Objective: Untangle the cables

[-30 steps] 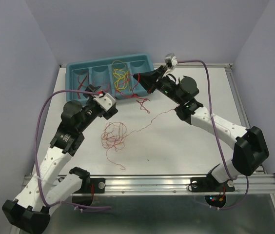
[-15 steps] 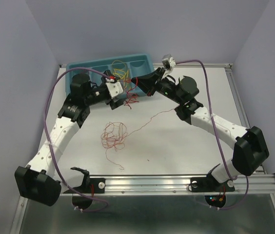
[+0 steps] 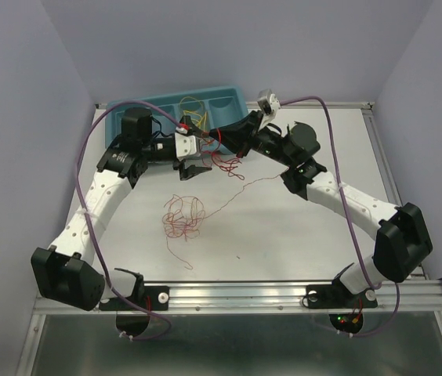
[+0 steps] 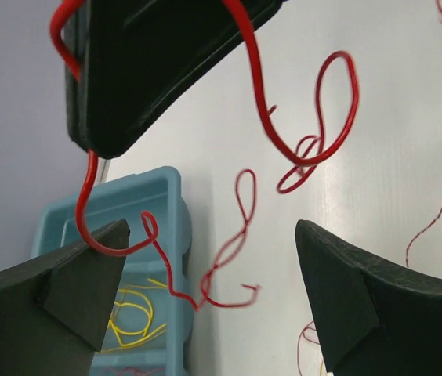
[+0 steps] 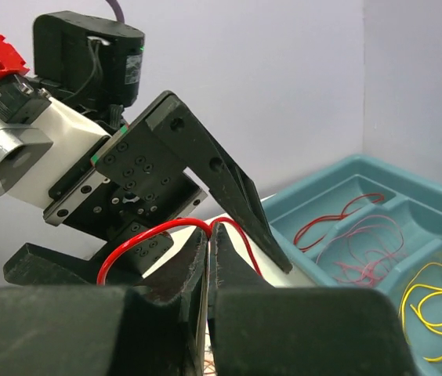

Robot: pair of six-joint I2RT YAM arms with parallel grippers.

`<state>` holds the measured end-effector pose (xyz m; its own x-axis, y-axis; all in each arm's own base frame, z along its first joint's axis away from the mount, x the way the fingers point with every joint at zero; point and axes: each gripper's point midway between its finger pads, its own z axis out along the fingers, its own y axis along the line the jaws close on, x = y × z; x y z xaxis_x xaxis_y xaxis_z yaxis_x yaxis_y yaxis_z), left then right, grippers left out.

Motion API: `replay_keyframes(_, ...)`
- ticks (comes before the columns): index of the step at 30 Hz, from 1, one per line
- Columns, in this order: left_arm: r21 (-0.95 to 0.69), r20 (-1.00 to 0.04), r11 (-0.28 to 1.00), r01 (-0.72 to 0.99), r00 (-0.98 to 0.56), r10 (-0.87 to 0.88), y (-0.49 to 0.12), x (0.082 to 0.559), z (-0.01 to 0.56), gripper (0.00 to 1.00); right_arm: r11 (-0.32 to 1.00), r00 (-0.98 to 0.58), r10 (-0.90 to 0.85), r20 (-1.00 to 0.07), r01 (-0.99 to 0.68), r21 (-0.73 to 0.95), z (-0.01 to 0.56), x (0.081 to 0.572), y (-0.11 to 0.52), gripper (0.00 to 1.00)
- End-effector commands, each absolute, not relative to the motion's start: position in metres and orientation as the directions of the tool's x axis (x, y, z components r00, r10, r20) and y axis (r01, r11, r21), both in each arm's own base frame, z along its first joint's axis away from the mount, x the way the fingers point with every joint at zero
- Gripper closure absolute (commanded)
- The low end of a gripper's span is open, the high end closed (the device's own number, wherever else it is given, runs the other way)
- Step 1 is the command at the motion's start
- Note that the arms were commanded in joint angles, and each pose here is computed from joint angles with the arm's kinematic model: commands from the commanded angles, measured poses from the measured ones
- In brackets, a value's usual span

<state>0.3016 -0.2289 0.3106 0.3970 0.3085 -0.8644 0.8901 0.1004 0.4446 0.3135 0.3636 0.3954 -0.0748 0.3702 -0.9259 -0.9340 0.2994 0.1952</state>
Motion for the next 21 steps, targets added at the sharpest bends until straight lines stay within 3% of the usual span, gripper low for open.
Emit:
replay_keyframes(1, 0.417, -0.884, 0.022, 0.909, 0.4, 0.241, -0.236, 0.287, 0.319, 0.01, 0.268, 0.072, 0.461, -0.884, -0.961, 0.062, 0.452, 0.292, 0.355, 0.99)
replay_keyframes(7, 0.376, -0.913, -0.006, 0.927, 0.371, 0.169, -0.244, 0.283, 0.313, 0.01, 0.301, 0.127, 0.564, -0.816, -0.952, 0.06, 0.457, 0.287, 0.339, 0.99)
replay_keyframes(16, 0.344, -0.935, 0.061, 0.937, 0.336, 0.118, -0.253, 0.291, 0.319, 0.01, 0.27, 0.133, 0.654, -0.744, -0.961, 0.066, 0.459, 0.286, 0.335, 0.99)
replay_keyframes(21, 0.294, -0.954, 0.191, 0.937, 0.276, 0.115, -0.248, 0.304, 0.315, 0.01, 0.274, 0.143, 0.682, -0.717, -0.959, 0.07, 0.461, 0.283, 0.328, 1.0)
